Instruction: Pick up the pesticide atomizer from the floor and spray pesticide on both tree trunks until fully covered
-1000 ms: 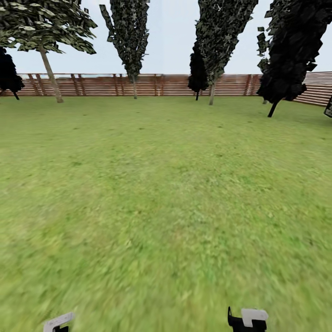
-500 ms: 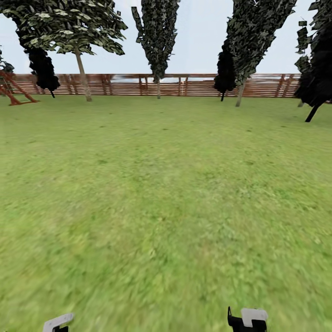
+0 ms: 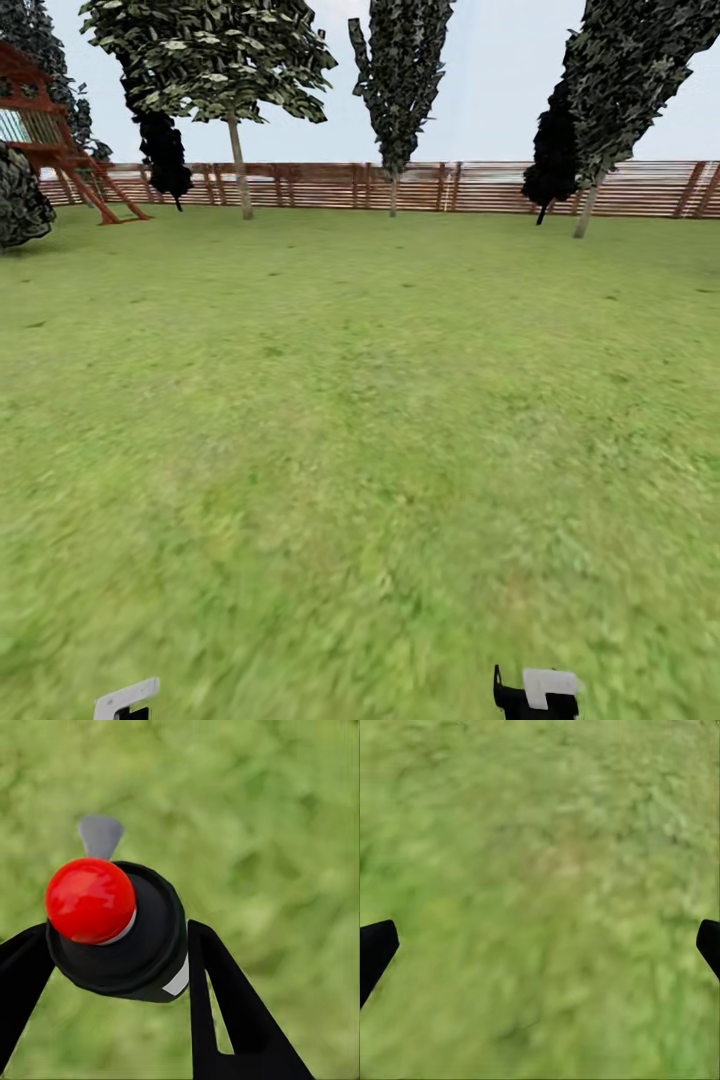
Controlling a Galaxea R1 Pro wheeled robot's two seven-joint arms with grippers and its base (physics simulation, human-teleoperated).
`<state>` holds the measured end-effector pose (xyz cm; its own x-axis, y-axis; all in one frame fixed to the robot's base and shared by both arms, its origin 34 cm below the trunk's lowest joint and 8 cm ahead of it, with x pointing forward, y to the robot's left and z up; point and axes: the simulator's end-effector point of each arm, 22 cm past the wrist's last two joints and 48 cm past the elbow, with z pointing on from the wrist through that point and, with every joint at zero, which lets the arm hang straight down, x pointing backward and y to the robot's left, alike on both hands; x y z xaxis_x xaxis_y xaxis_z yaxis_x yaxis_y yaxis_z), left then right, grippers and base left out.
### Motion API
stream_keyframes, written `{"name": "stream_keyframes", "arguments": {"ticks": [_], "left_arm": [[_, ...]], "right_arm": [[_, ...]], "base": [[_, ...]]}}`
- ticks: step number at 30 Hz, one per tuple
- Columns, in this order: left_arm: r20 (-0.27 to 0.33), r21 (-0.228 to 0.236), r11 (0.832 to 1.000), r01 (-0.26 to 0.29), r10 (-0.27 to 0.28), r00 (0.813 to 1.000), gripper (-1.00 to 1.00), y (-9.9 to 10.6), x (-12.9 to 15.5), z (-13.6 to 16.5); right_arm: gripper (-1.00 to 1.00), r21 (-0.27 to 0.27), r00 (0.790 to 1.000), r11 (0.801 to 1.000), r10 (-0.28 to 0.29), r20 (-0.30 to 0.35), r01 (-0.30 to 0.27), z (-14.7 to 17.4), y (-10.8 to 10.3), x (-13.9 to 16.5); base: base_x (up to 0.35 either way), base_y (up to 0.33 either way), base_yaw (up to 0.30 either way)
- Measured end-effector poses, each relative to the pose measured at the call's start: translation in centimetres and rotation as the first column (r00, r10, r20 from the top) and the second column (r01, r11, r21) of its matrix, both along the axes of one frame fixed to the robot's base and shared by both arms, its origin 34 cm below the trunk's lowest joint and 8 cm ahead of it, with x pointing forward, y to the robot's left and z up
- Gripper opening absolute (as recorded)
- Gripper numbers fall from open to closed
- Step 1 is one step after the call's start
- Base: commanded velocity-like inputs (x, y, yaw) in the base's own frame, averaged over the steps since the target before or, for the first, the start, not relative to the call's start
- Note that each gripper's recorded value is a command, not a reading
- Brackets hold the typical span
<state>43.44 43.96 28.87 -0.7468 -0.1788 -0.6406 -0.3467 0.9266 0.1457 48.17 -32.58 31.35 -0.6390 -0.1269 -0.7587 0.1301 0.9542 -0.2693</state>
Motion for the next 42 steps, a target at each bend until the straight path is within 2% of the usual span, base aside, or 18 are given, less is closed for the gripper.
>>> {"name": "stream_keyframes", "arguments": {"ticks": [9,28,35,42], "left_arm": [[0.010,0.001,1.000,-0.001,0.001,1.000,-1.00,0.0,0.3,0.3],[0.028,0.000,1.000,-0.002,0.002,1.000,-1.00,0.0,0.9,0.9],[0.028,0.000,1.000,-0.002,0.002,1.000,-1.00,0.0,0.9,0.9],[0.028,0.000,1.000,-0.001,0.001,1.000,-1.00,0.0,0.9,0.9]], "right_arm": [[1.00,0.002,1.000,1.000,0.001,0.009,-0.001,0.3,0.1,0.3],[1.00,-0.001,1.000,1.000,0.010,0.025,-0.010,1.0,-0.1,0.8],[1.00,-0.001,1.000,1.000,0.010,0.026,-0.010,1.0,0.0,0.8],[1.00,0.002,1.000,1.000,0.009,0.024,-0.009,1.0,0.2,0.8]], "base": [[0.280,0.215,0.189],[0.281,0.206,0.008],[0.326,0.089,0.006],[0.241,0.006,0.230]]}}
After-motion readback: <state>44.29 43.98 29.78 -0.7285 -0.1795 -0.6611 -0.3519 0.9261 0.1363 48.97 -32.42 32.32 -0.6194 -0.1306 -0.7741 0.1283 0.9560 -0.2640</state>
